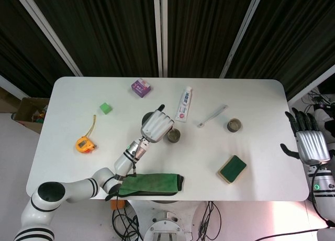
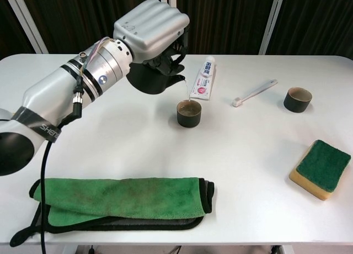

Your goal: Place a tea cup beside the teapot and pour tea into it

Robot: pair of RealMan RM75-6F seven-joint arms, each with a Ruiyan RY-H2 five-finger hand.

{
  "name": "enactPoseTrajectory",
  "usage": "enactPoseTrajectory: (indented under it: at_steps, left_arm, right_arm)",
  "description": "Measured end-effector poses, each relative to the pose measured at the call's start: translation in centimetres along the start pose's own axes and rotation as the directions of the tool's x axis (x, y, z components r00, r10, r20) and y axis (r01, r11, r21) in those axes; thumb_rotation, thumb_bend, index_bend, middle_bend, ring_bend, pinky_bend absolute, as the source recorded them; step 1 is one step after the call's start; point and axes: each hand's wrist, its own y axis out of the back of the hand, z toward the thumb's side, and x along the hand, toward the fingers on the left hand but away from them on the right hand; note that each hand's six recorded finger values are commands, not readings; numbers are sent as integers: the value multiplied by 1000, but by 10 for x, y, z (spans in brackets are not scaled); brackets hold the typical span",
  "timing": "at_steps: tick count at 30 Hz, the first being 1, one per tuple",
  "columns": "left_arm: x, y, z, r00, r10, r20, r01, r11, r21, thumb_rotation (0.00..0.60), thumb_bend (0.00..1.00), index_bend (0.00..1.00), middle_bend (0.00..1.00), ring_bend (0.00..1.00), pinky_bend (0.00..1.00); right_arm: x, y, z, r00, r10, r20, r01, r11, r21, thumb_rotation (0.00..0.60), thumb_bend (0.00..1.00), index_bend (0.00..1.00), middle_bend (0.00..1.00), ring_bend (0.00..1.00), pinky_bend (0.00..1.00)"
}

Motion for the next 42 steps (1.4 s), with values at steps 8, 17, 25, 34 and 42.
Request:
enactPoseTrajectory:
  at_steps: [8, 17, 25, 34, 42]
  left_arm:
    - [-1, 0, 1, 1000, -1, 8, 1, 1000, 8, 600, 285, 1000, 1000, 1000, 424]
    - [-1, -1, 1, 1000, -9, -4, 9, 999, -31, 600, 285, 1000, 1000, 1000, 423]
    - [0, -1, -1, 1000, -14, -22, 12, 998, -61, 600, 286, 1000, 1000, 1000, 423]
    - [0, 0, -1, 998, -23, -51, 14, 985, -170, 600, 286, 1000, 1000, 1000, 421]
    - [2, 5, -10, 991, -41, -127, -5, 939, -344, 600, 286, 1000, 1000, 1000, 419]
  right_arm:
    - [0, 0, 0, 1000, 1, 2, -1, 1000, 1, 600, 193, 0, 0, 0, 0]
    - [-1, -1, 0, 1000, 7, 4, -7, 1000, 2, 600, 193, 0, 0, 0, 0]
    - [-1, -1, -1, 1000, 11, 6, -11, 1000, 2, 600, 193, 0, 0, 0, 0]
    - [-1, -1, -1, 1000, 11, 7, -11, 1000, 3, 600, 194, 0, 0, 0, 0]
    - [-1, -4, -1, 1000, 19, 10, -19, 1000, 4, 600, 193, 0, 0, 0, 0]
